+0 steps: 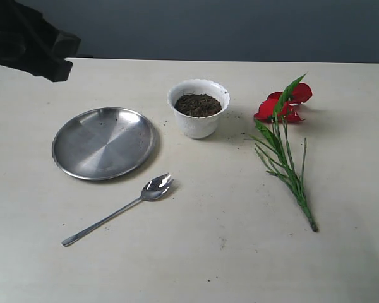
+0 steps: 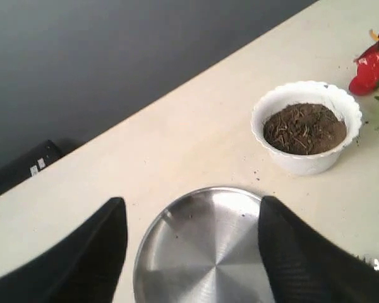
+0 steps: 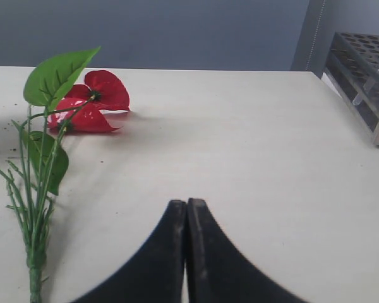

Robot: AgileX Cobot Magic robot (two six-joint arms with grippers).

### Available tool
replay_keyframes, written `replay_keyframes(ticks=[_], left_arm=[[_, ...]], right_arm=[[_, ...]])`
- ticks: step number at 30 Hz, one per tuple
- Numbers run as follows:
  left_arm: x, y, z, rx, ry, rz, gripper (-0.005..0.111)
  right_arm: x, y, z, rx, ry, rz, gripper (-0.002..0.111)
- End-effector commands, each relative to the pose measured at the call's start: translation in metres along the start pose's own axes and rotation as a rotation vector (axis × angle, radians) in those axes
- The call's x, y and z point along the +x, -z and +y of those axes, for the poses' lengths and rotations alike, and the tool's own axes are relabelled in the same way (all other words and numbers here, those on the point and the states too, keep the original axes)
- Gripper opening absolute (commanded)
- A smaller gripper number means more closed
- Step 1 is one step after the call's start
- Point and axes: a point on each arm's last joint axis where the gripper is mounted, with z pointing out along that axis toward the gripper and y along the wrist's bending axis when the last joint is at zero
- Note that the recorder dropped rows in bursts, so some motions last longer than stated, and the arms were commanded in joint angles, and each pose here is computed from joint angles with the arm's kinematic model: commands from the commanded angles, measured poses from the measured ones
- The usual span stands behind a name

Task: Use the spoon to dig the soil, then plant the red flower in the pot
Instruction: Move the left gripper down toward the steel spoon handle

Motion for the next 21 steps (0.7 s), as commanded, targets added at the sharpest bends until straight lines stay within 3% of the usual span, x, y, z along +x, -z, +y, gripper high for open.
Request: replay_keyframes(ticks=[1,11,17,21], left_arm=[[0.001,-0.012,-0.004,0.040,0.056,0.036,0.058],[0.001,-0.033,-0.009,0.114,0.184,0.093,0.058],[-0.017,-0.038,-0.003,0.069,0.128,-0.069,0.058],[-0.029,-0.037,0.003,0.030,0.172,-0.149,0.058]], right_arm=[[0.000,0.000,0.000,0.004,0.001,-0.011,0.000],[0.000,0.000,0.000,0.004,0.001,-0.011,0.000],[0.000,0.000,0.000,0.004,0.001,-0.011,0.000],[0.000,0.000,0.000,0.004,0.001,-0.011,0.000]])
